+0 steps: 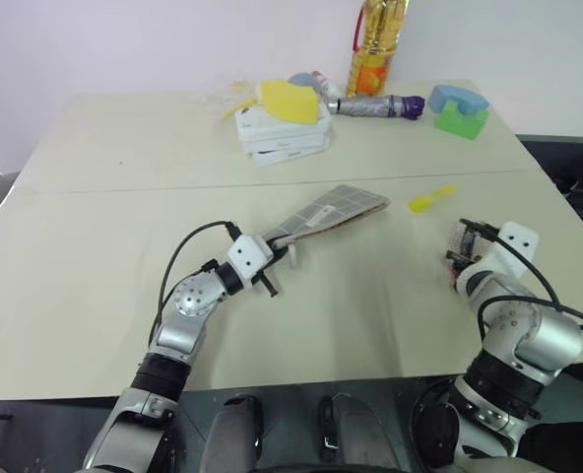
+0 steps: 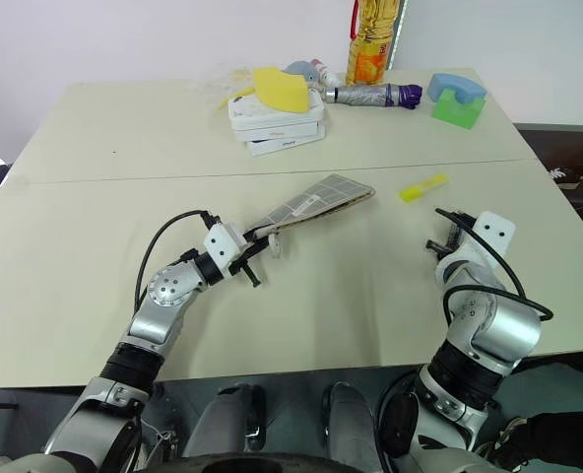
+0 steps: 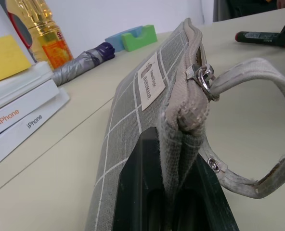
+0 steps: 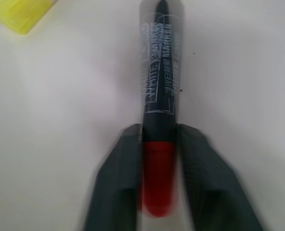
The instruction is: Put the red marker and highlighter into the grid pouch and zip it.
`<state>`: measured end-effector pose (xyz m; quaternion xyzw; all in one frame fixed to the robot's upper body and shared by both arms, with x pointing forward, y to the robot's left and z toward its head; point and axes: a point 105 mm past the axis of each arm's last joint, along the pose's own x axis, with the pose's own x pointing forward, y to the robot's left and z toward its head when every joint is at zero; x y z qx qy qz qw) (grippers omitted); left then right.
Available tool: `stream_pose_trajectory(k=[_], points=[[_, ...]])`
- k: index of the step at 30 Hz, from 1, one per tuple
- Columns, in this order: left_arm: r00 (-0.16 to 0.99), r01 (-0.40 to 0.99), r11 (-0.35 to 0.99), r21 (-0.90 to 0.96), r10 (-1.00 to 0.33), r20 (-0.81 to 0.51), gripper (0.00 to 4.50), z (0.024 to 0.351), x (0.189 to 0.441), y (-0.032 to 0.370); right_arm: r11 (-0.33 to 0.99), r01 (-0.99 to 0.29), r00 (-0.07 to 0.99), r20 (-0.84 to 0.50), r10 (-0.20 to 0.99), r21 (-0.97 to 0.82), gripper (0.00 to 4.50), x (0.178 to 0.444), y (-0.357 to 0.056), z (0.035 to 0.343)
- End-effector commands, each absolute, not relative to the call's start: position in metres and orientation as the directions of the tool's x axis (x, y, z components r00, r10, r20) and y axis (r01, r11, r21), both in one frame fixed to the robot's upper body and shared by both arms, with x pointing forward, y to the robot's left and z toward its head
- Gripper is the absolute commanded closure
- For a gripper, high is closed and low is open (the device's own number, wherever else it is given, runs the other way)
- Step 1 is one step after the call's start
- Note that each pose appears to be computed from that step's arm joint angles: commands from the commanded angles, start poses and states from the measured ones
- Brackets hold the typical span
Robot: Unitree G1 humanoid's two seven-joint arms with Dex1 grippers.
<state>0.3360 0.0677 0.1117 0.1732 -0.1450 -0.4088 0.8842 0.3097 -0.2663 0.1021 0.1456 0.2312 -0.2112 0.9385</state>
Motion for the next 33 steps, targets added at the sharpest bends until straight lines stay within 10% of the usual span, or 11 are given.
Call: stream_pose_trajectory(k=[1, 5, 13, 33], points=[[0.628, 0.650, 0.627, 0.429, -0.761, 0.160, 4.50, 0.123, 0.336, 0.072, 0.918, 0.390, 0.853, -0.405, -0.328, 0.078, 4.19, 0.314, -0.267, 0.119], [0.650, 0.635, 0.645, 0.425, -0.743, 0.156, 4.50, 0.125, 0.342, 0.082, 0.930, 0.138, 0.951, -0.215, -0.220, -0.342, 4.19, 0.322, -0.250, 0.150], [0.671, 0.609, 0.659, 0.441, -0.725, 0.157, 4.50, 0.129, 0.352, 0.097, 0.787, -0.180, 0.983, -0.083, 0.163, -0.590, 4.19, 0.319, -0.202, 0.182], [0.646, 0.628, 0.646, 0.435, -0.744, 0.172, 4.50, 0.130, 0.348, 0.088, 0.675, -0.320, 0.945, -0.174, 0.277, -0.665, 4.19, 0.314, -0.178, 0.160]])
